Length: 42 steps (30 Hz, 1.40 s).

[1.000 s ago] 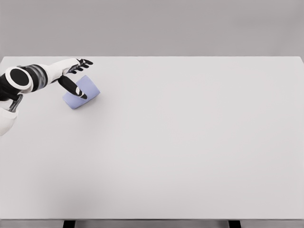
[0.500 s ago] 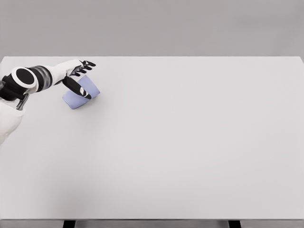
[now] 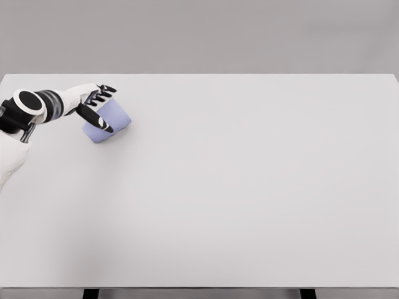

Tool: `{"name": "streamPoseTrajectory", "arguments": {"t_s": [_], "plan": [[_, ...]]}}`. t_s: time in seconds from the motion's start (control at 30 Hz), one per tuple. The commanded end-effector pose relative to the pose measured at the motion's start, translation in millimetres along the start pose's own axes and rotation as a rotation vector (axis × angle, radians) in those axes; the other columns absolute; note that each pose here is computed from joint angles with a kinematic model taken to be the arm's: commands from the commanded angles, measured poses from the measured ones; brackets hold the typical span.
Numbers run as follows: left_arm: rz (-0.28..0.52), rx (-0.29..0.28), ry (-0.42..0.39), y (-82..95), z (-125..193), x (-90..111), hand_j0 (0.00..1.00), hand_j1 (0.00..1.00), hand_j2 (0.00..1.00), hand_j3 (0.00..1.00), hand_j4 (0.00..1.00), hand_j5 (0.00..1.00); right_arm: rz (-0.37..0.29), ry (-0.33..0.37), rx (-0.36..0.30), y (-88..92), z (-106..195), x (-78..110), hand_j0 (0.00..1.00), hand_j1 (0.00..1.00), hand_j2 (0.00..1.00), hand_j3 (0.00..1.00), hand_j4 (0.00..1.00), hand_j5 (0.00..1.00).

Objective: Flip the cup with left arm and place it on the table

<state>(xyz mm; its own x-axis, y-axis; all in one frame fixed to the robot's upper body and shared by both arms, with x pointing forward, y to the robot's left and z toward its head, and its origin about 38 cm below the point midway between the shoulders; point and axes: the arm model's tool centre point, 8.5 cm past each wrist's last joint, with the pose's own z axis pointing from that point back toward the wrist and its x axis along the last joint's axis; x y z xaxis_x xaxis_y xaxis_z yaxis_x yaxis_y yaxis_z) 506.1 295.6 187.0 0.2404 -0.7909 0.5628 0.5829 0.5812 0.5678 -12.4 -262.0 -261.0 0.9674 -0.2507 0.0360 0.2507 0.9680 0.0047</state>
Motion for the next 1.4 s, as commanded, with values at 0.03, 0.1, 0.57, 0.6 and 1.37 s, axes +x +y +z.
{"name": "streamPoseTrajectory", "arguments": {"t_s": [0.03,0.1,0.57,0.6,1.37], "plan": [[0.003,-0.002,-0.006,-0.3,-1.9,3.1,0.99,0.99,0.99,0.99,0.99,0.99,0.0,0.0,0.0,0.0,0.0,0.0,1.0,1.0,1.0,1.0,1.0,1.0],[0.005,-0.004,-0.009,-0.7,-3.1,5.6,0.99,0.99,0.99,0.99,0.99,0.99,0.0,0.001,0.0,0.0,0.1,-0.5,1.0,1.0,1.0,1.0,1.0,1.0],[0.017,-0.018,-0.004,-6.2,-9.4,6.1,0.98,0.98,0.98,0.98,0.98,0.98,0.0,0.001,0.0,0.0,0.1,-0.5,1.0,1.0,1.0,1.0,1.0,1.0],[0.019,-0.02,-0.004,-6.8,-9.6,5.6,0.98,0.98,0.98,0.98,0.98,0.98,0.0,0.0,0.0,0.0,0.0,0.0,1.0,1.0,1.0,1.0,1.0,1.0],[0.022,-0.018,-0.004,-5.6,-9.0,5.1,0.64,0.64,0.64,0.64,0.64,0.64,0.0,0.0,0.0,0.0,0.0,0.0,1.0,1.0,1.0,1.0,1.0,1.0]]}}
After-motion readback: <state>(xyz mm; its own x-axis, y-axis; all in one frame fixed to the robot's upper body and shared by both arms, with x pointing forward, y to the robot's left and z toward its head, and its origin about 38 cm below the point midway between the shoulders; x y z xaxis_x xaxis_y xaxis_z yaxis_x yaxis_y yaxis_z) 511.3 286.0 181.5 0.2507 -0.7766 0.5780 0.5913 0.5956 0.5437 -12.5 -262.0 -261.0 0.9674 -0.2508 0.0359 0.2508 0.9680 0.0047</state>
